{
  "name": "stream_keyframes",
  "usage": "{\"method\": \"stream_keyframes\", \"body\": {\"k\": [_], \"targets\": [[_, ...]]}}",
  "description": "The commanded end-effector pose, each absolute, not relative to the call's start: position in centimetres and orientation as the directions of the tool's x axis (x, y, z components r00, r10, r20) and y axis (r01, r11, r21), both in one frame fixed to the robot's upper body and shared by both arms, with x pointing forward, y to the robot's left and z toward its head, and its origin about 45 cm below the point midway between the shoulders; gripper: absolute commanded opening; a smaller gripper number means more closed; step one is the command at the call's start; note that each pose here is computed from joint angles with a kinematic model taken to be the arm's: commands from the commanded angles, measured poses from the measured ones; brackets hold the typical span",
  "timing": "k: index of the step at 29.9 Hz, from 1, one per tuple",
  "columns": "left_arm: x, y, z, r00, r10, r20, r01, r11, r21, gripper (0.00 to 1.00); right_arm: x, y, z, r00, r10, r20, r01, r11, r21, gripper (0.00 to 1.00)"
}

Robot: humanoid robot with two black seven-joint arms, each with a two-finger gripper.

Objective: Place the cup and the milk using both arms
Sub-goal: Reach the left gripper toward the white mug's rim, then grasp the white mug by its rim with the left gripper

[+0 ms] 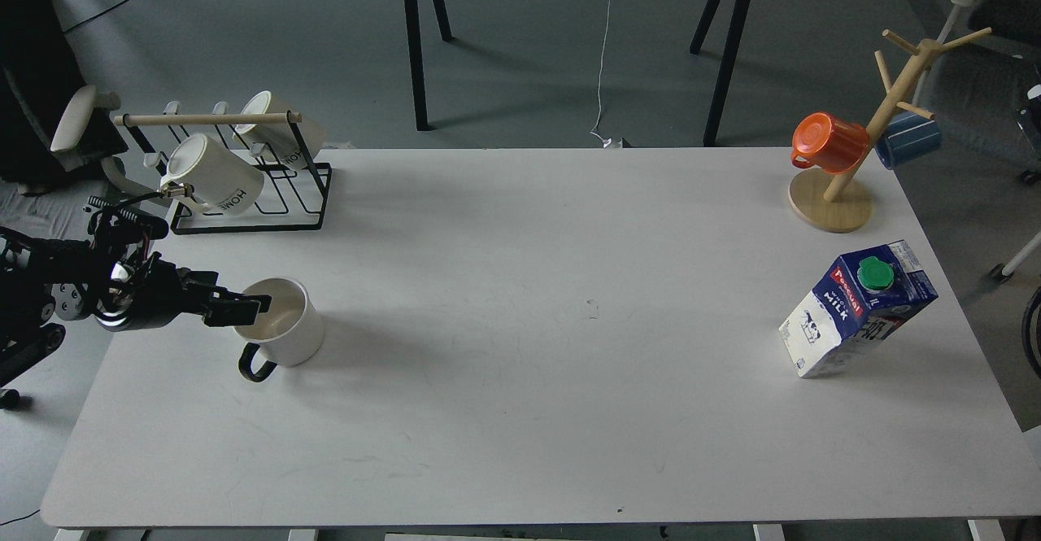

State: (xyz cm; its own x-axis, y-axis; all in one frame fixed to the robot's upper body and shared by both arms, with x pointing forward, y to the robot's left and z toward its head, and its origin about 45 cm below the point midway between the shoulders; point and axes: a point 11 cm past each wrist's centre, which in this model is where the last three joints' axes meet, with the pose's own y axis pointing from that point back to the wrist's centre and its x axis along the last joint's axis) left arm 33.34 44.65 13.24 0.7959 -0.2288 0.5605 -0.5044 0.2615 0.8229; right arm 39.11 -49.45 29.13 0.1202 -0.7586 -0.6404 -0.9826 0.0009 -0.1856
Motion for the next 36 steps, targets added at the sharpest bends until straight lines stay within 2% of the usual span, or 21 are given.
{"method": "stream_keyframes", "body": {"k": [1,10,15,17,19,21,22,23,36], "targets": [[33.4,44.6,12.8,0.795,-0.229,0.561,-0.506,0.259,0.823,0.99,39.0,-49.8,29.4,0.117,-0.764,-0.634,-0.983,0.004,-0.186,0.99],[33.1,44.8,10.9,0.817,-0.208,0.538,-0.492,0.234,0.838,0.96,38.9,-50.1,29.6,0.113,-0.77,-0.628,-0.983,0.007,-0.186,0.99],[33.6,44.3,10.5,0.772,-0.222,0.595,-0.545,0.25,0.8,0.9,38.7,-50.5,29.9,0.109,-0.778,-0.619,-0.982,0.012,-0.187,0.99],[33.2,44.3,10.1,0.773,-0.222,0.594,-0.543,0.252,0.801,0.82,38.7,-50.6,29.9,0.107,-0.779,-0.618,-0.983,0.012,-0.186,0.99],[33.1,44.2,9.9,0.775,-0.227,0.59,-0.538,0.252,0.804,0.68,38.7,-50.6,29.8,0.106,-0.779,-0.618,-0.983,0.013,-0.184,0.99],[32.6,44.3,9.5,0.779,-0.256,0.572,-0.519,0.246,0.818,0.4,38.7,-50.6,29.8,0.106,-0.779,-0.618,-0.983,0.013,-0.184,0.99],[32.5,44.3,9.3,0.782,-0.268,0.563,-0.51,0.243,0.825,0.18,38.7,-50.6,29.8,0.106,-0.779,-0.618,-0.983,0.013,-0.184,0.99],[32.4,44.3,9.3,0.781,-0.276,0.561,-0.508,0.242,0.827,0.06,38.7,-50.6,29.8,0.106,-0.779,-0.618,-0.983,0.013,-0.184,0.99],[34.0,44.2,11.0,0.723,-0.289,0.628,-0.573,0.257,0.778,0.01,38.2,-50.6,28.9,0.091,-0.777,-0.623,-0.987,0.013,-0.162,0.99]]}}
